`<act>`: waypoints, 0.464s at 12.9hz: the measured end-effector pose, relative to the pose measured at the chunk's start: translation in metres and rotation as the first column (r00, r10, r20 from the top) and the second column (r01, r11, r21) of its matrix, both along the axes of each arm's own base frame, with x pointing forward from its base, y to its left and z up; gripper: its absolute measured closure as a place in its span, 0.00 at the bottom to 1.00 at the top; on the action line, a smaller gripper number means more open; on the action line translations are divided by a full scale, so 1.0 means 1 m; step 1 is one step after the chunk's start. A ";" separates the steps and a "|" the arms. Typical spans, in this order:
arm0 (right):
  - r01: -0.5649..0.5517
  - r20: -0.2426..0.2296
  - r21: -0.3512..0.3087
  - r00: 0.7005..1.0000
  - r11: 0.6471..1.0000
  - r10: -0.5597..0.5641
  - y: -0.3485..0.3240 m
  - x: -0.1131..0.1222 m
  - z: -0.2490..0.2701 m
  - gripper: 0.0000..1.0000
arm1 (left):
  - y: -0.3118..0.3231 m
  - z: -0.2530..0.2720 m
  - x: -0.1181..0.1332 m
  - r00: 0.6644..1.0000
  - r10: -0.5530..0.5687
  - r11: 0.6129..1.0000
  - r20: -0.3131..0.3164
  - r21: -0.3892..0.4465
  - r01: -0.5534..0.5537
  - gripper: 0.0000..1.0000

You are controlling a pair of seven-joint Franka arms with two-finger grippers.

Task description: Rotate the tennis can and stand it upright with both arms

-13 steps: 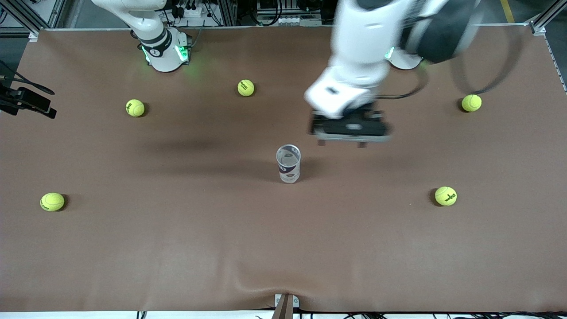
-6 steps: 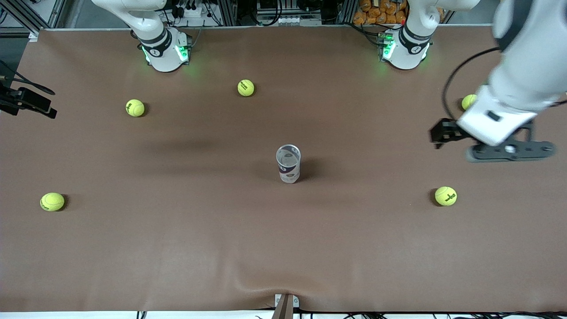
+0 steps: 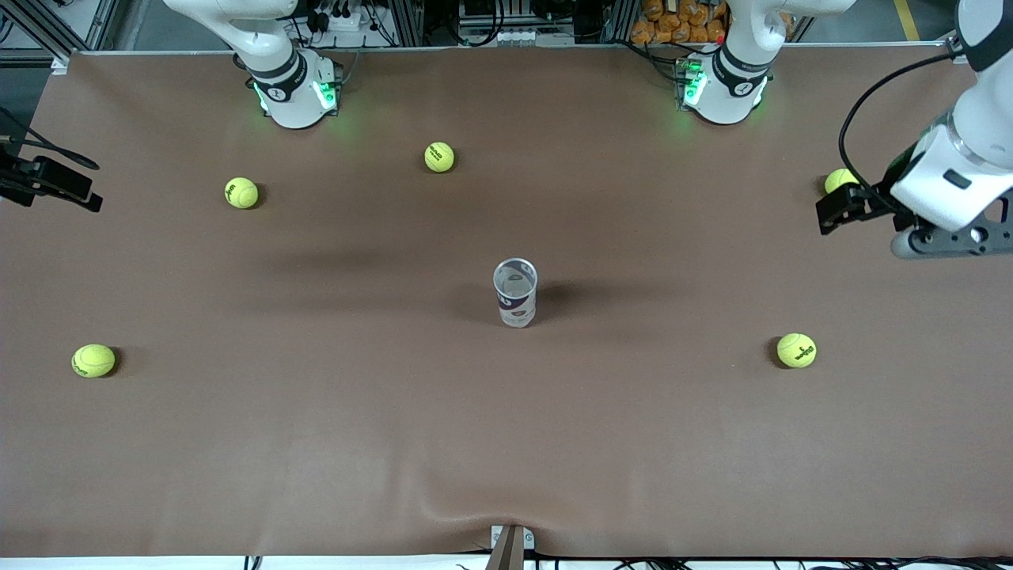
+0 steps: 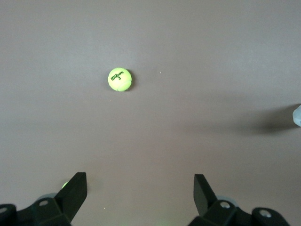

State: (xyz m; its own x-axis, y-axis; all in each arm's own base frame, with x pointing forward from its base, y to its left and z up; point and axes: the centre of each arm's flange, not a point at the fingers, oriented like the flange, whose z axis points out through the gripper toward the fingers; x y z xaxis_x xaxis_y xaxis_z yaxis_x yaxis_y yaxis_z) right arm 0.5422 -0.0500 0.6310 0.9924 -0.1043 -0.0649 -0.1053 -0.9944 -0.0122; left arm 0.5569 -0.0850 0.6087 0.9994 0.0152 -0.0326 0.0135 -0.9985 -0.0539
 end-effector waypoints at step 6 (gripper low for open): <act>-0.002 0.000 0.000 1.000 1.000 0.002 0.001 0.000 0.000 0.00 | 0.030 0.008 -0.048 1.000 0.010 1.000 0.017 -0.020 -0.009 0.00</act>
State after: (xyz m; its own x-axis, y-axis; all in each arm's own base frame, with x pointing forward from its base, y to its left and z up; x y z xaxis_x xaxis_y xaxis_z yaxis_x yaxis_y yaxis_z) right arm 0.5423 -0.0491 0.6310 0.9926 -0.1027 -0.0647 -0.1037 -0.9945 -0.0122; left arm 0.5087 -0.0549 0.6171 0.9996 0.0242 -0.0158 0.0236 -0.9991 -0.0341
